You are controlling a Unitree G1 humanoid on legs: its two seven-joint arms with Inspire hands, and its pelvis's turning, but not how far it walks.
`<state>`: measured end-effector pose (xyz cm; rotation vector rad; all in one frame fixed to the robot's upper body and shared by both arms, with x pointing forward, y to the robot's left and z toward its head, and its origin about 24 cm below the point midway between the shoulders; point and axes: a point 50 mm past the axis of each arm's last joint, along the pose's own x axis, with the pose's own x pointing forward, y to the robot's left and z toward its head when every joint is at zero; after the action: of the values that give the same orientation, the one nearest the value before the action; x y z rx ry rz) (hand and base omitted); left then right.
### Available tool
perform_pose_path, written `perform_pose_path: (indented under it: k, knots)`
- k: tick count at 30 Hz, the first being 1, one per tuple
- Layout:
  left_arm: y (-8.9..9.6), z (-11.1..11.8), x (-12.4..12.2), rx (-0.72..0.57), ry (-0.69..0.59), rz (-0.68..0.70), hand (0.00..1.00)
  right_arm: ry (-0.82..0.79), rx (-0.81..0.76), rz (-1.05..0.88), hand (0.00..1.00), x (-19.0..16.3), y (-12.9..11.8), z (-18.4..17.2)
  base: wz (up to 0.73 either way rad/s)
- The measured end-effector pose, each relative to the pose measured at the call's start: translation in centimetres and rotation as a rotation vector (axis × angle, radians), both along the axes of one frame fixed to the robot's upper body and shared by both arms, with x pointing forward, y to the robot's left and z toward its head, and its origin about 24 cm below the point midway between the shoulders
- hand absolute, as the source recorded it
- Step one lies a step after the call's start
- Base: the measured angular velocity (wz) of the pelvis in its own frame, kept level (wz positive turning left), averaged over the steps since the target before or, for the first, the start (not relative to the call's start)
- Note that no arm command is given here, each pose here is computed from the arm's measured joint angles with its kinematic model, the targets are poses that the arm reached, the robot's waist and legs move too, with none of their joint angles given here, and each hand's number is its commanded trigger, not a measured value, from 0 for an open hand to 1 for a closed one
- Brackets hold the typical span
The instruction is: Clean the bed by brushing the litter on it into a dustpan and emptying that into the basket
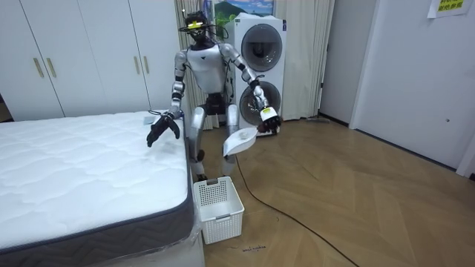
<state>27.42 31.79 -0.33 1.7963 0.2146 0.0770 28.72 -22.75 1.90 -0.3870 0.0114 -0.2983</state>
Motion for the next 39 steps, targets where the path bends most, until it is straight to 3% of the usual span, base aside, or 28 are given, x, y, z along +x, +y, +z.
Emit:
perform_pose_path:
  k: [8,25,39]
  knots:
    - [3.7,1.2,-1.5,0.105,0.044,0.075,1.0,0.01,-0.059,-0.022,0.0,-0.6,-2.0,0.4,-0.14]
    - [5.1,1.2,-1.9,0.086,0.194,0.161,1.0,0.013,-0.106,-0.011,0.0,-0.5,-2.3,0.6,-0.03]
    - [5.1,1.7,-1.2,0.055,0.196,0.18,1.0,0.015,-0.087,0.006,0.0,-0.5,-2.1,0.7,0.0]
